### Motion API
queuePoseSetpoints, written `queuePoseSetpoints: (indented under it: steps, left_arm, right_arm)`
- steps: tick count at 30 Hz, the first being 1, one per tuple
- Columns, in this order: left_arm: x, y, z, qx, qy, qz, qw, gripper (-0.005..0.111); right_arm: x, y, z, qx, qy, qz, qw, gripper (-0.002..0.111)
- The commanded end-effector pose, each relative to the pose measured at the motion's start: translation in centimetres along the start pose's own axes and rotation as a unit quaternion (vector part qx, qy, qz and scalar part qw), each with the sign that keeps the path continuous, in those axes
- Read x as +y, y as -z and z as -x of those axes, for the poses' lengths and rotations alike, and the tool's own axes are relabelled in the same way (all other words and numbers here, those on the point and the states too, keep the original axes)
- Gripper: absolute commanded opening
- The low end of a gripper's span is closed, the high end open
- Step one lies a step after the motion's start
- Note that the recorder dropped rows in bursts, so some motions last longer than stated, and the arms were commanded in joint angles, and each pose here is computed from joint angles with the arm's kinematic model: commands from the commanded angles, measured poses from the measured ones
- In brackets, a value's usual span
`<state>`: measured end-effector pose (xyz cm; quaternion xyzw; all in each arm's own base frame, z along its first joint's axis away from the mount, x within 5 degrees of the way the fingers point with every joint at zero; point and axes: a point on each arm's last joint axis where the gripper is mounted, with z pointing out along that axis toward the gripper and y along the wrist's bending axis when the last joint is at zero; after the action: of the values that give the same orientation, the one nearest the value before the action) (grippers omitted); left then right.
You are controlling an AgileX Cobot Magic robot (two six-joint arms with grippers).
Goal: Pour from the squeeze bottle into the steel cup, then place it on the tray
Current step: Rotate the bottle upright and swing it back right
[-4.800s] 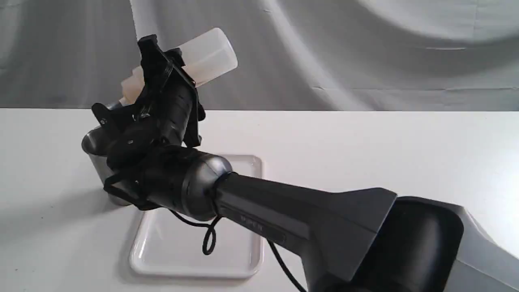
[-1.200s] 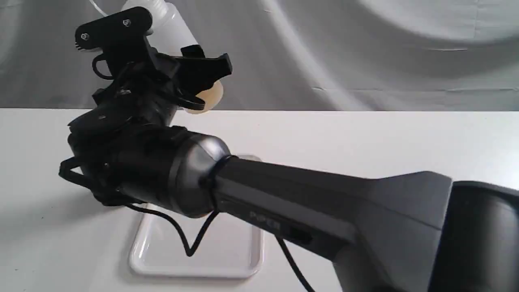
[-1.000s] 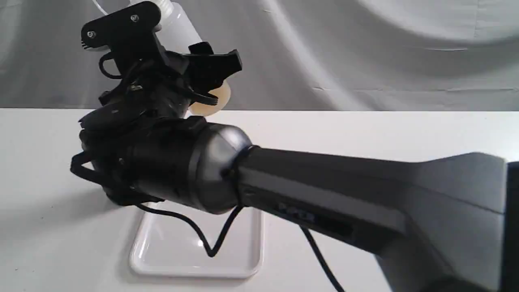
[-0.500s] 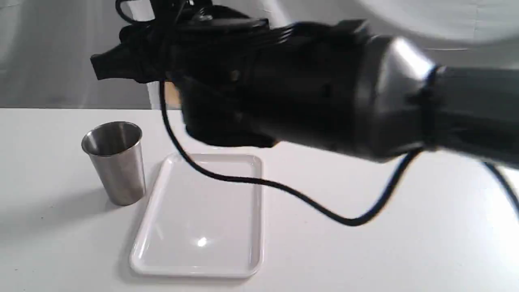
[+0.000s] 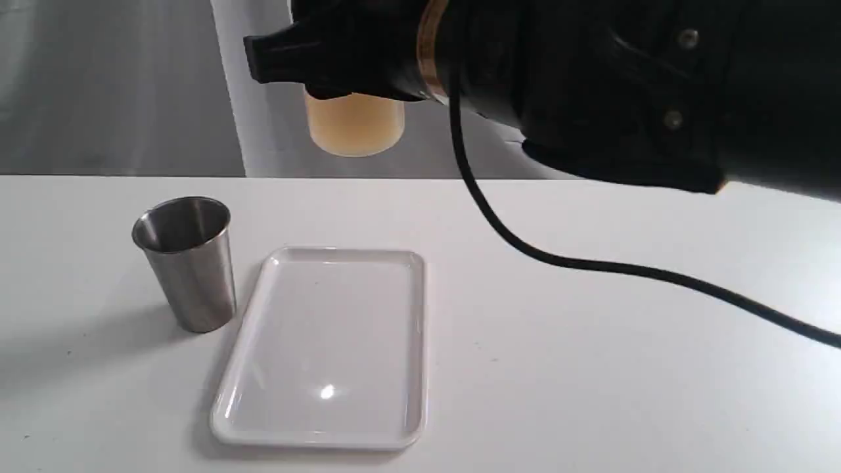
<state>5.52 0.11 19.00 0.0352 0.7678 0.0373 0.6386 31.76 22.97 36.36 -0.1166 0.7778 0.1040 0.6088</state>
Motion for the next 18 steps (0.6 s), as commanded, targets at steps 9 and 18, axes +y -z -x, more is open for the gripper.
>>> queuePoseSetpoints:
  steps: [9, 18]
  left_arm:
    - [-0.01, 0.00, -0.06, -0.004, 0.000, 0.000, 1.000, 0.008]
    - [-0.01, 0.00, -0.06, -0.004, 0.000, 0.000, 1.000, 0.008]
  right_arm:
    - [-0.20, 0.60, 0.12, 0.022, -0.058, 0.011, 0.998, 0.034]
    - [0.43, 0.09, 0.04, 0.016, 0.027, 0.090, 0.995, 0.034]
